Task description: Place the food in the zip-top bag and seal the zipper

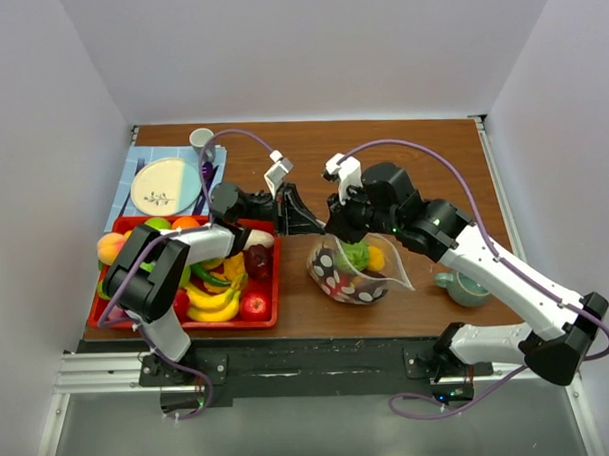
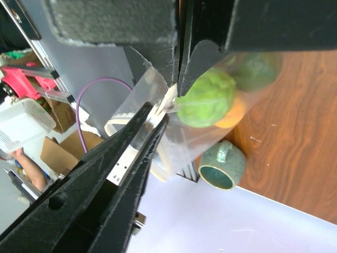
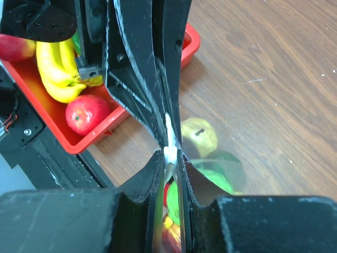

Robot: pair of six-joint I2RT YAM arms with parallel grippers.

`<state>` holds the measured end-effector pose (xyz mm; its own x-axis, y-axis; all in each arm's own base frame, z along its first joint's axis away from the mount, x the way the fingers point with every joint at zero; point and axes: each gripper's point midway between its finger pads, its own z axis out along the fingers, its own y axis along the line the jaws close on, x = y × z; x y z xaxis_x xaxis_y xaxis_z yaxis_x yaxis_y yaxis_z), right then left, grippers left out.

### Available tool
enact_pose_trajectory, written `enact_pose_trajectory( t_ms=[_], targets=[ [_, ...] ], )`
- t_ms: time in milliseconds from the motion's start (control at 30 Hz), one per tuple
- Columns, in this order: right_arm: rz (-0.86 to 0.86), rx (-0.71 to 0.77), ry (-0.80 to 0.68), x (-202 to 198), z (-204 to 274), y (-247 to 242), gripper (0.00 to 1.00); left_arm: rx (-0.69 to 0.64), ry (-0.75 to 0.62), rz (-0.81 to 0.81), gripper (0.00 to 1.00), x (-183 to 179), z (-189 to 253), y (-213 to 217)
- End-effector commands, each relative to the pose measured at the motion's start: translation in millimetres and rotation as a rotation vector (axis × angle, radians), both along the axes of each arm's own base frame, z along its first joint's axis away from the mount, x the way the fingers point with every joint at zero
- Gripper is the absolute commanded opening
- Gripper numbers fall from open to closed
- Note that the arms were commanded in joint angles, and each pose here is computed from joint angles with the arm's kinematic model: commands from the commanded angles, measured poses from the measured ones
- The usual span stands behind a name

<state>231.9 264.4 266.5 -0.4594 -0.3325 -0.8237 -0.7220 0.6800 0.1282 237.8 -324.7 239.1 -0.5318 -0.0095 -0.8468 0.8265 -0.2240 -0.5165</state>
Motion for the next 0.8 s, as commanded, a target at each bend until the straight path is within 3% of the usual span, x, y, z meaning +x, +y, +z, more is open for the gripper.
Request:
enact_pose_trajectory(
  t_ms=[0,333,767],
  targets=[
    [-0.045,0.004,0.003,-6.3,3.4,-14.5,0.12,-0.314,-0.503,0.111,0.00,6.0,66.7,20.2],
    [-0.105,-0.013,0.030,-14.5,-7.3,-32.3,0.11,-0.283,-0.440,0.246,0.00,40.2,62.7,19.5],
    [-0.283,-0.055,0.140,-38.3,-32.6,-74.2,0.11,-0.101,-0.403,0.497,0.00,98.7,47.8,17.8]
  ],
)
